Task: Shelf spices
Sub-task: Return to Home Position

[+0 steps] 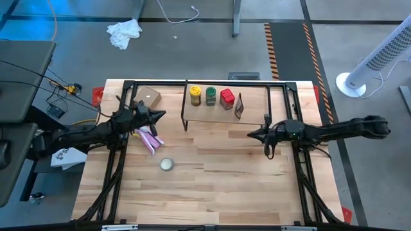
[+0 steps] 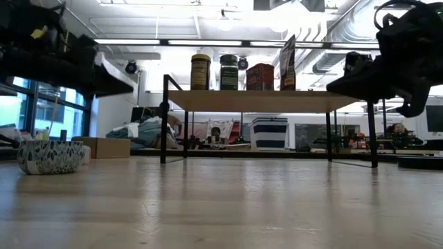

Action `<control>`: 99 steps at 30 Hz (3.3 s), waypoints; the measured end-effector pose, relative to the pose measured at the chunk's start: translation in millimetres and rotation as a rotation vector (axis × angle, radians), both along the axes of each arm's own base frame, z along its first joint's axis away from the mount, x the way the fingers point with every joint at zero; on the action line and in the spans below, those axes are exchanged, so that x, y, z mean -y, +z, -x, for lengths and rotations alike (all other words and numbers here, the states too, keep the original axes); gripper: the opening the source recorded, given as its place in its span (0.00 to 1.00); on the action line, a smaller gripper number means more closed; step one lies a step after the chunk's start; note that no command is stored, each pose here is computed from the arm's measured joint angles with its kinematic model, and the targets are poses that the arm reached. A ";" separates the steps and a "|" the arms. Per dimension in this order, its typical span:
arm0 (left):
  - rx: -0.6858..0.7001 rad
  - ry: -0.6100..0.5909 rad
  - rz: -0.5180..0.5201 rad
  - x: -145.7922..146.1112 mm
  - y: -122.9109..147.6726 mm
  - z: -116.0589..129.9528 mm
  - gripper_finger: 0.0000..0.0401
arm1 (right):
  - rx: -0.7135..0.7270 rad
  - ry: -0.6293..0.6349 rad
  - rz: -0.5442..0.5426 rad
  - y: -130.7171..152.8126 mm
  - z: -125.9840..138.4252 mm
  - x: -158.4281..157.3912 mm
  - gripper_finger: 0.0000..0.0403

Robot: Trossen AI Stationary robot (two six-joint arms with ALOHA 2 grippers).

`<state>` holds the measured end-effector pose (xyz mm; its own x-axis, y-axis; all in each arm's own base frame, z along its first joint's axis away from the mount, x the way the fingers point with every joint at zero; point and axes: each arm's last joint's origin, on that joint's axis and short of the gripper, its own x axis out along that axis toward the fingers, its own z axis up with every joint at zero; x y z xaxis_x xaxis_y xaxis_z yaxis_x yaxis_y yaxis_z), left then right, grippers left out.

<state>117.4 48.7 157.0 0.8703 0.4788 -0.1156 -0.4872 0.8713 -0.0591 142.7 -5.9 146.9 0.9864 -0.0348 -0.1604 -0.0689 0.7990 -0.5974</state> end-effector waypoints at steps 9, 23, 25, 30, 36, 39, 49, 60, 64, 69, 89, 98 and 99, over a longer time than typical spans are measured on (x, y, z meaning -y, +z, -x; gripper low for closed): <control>0.155 0.000 -0.059 6.0 16.7 15.7 0.00 | 0.050 -0.024 0.006 10.3 18.3 2.2 0.00; 0.241 0.001 -0.091 8.8 24.3 23.4 0.00 | 0.329 -0.092 0.033 36.0 43.8 7.3 0.00; 0.264 0.001 -0.100 9.8 26.2 26.0 0.00 | 0.375 -0.108 0.040 39.6 47.9 8.4 0.00; 0.264 0.002 -0.100 11.0 25.2 29.4 0.00 | 0.419 -0.148 0.049 43.5 50.3 10.8 0.00; 0.140 -0.019 -0.052 11.9 12.8 27.7 0.00 | 0.412 -0.119 0.042 42.7 49.7 8.2 0.00; 0.138 -0.061 -0.049 13.4 12.5 27.1 0.00 | 0.399 -0.109 0.039 41.6 49.2 7.2 0.00; 0.102 -0.069 -0.035 12.8 9.4 24.8 0.00 | 0.387 -0.106 0.037 40.4 48.9 7.0 0.00; 0.101 -0.068 -0.034 12.7 9.3 24.7 0.00 | 0.324 -0.094 -0.071 33.6 47.6 6.7 0.00; 0.101 -0.068 -0.034 12.7 9.4 24.8 0.00 | 0.204 0.009 -0.478 22.4 45.9 0.4 0.00; 0.102 -0.067 -0.034 12.7 9.4 24.8 0.00 | 0.164 0.042 -0.988 22.5 45.8 -5.3 0.00; 0.102 -0.067 -0.035 12.7 9.5 24.8 0.00 | 0.182 0.016 -0.872 22.1 45.5 -2.1 0.00; 0.102 -0.067 -0.035 12.7 9.5 24.8 0.00 | 0.176 0.011 -0.873 21.6 45.1 -1.9 0.00; 0.102 -0.067 -0.035 12.7 9.5 24.8 0.00 | 0.176 0.011 -0.873 21.6 45.1 -1.9 0.00</control>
<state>92.6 36.0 166.5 0.9070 0.4209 -0.0088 -0.4204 0.9043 -0.0745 97.6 -4.0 168.5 0.9988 0.0385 0.0290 -0.0440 0.9742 0.2216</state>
